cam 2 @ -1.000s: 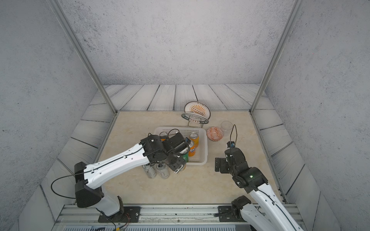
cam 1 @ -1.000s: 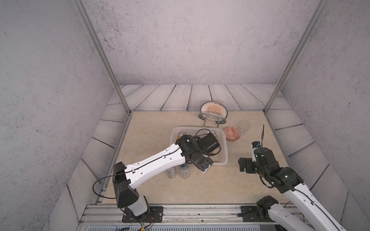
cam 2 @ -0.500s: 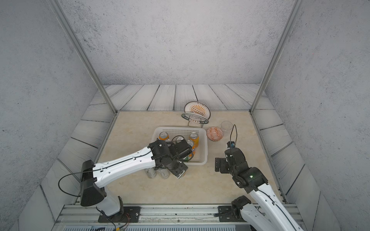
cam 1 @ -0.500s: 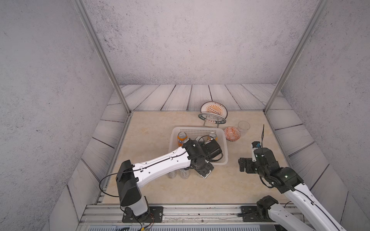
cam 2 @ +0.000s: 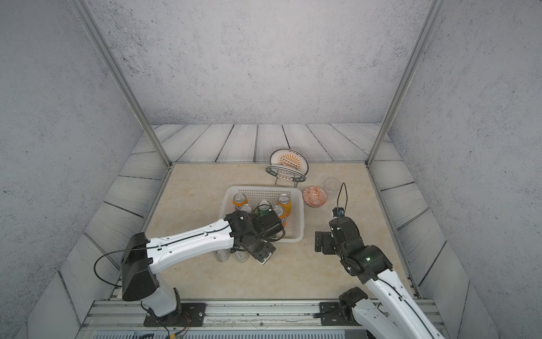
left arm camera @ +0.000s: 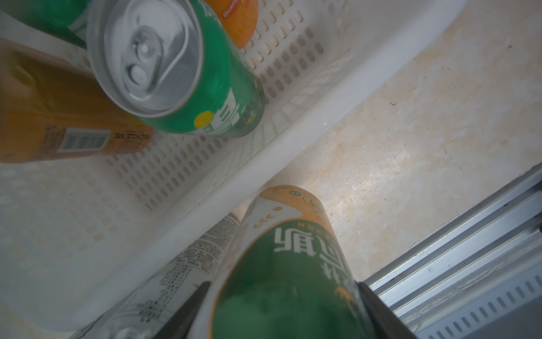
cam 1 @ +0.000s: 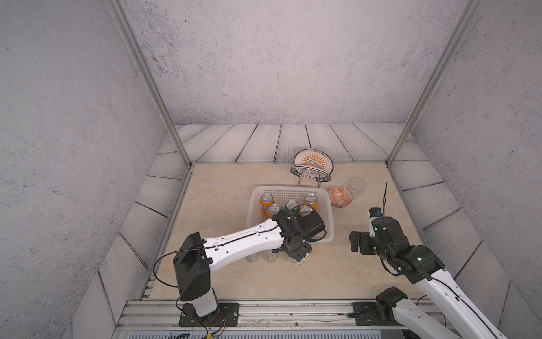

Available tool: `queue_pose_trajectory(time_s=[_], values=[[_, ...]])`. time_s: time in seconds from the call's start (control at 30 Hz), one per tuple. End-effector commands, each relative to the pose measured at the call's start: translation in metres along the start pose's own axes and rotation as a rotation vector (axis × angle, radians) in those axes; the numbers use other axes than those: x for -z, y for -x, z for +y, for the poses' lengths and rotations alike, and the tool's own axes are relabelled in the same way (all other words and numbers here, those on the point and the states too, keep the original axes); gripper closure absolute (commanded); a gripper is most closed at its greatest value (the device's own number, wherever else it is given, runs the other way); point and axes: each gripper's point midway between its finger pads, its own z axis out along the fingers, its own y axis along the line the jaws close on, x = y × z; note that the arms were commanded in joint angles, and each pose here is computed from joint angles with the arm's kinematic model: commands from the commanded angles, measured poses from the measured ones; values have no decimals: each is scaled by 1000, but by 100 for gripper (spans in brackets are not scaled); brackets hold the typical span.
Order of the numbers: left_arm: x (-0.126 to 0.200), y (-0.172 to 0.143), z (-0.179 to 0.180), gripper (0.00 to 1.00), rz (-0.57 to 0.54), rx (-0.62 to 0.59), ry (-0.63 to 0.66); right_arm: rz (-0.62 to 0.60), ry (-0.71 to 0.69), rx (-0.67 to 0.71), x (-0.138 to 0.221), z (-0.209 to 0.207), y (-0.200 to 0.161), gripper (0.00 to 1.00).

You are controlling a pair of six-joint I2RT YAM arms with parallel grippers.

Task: Take out the drinks from the basket
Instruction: Place the drink at the center of the board.

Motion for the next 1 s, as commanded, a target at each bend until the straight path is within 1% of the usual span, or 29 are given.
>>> queue_pose_trajectory(time_s=[0.0,0.47,0.7,0.97], values=[[0,9,0,37,-52,20,8,-9,-20,0,-1,-4,0,1],[-27,2,2,35,5,16,53,-7,-20,0,-2,-4,0,1],[-36,1,-3,35,7,18,34,0,-21,2,-3,-4,-1,0],[-48,-1,-3,34,23,19,41,0,-21,3,-3,-4,-1,1]])
